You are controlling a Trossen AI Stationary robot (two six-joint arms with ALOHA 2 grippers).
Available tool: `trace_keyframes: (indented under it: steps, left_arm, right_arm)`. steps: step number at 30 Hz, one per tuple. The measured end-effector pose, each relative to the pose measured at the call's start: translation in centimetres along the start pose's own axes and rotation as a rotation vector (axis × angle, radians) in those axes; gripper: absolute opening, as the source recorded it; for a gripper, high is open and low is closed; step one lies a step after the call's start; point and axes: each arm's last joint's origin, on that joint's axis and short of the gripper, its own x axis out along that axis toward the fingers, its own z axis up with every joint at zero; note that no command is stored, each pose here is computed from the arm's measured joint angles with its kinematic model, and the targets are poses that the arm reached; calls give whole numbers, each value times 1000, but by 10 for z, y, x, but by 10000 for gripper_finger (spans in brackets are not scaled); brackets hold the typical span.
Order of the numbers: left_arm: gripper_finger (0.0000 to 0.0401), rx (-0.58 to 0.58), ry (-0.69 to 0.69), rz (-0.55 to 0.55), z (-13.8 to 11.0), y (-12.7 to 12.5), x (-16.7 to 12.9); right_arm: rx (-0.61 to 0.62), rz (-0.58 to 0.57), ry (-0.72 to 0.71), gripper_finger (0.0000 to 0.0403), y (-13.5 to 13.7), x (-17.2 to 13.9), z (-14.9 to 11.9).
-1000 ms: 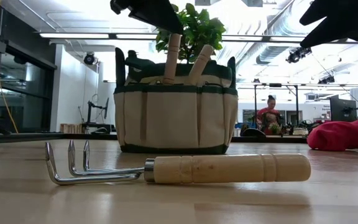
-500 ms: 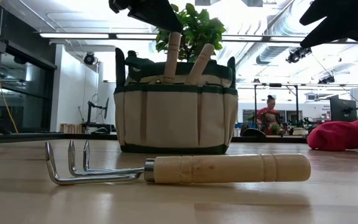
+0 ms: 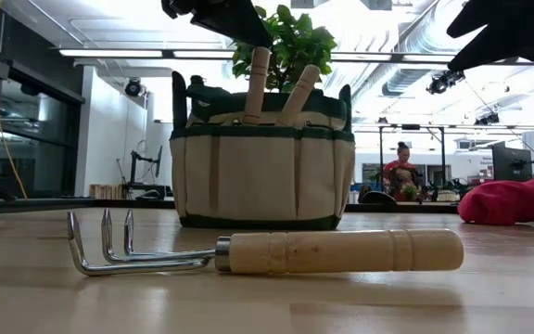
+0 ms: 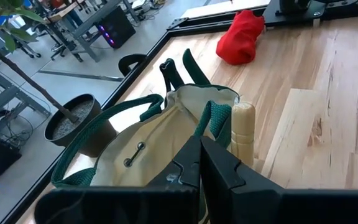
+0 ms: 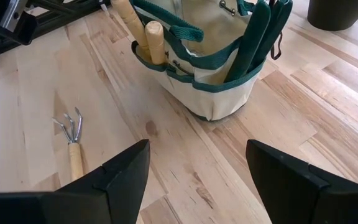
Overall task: Pick & Place Garden tools in Gardening bag
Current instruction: Put the brown trowel into the gardening bag, then put the brown hand rake into the gardening bag
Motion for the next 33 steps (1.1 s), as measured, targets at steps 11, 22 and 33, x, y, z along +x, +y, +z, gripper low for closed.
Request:
trace_keyframes:
  steps: [11, 22, 33]
  left_arm:
    - [0, -28, -41, -47, 14, 15, -33]
    - [0, 43, 101, -513, 2, -9, -62]
    - [7, 97, 168, -666, -13, -33, -58]
  right_arm:
    - [0, 0, 1, 259, 0, 0, 0]
    - [0, 0, 1, 259, 0, 0, 0]
    - [0, 0, 0, 259, 0, 0, 0]
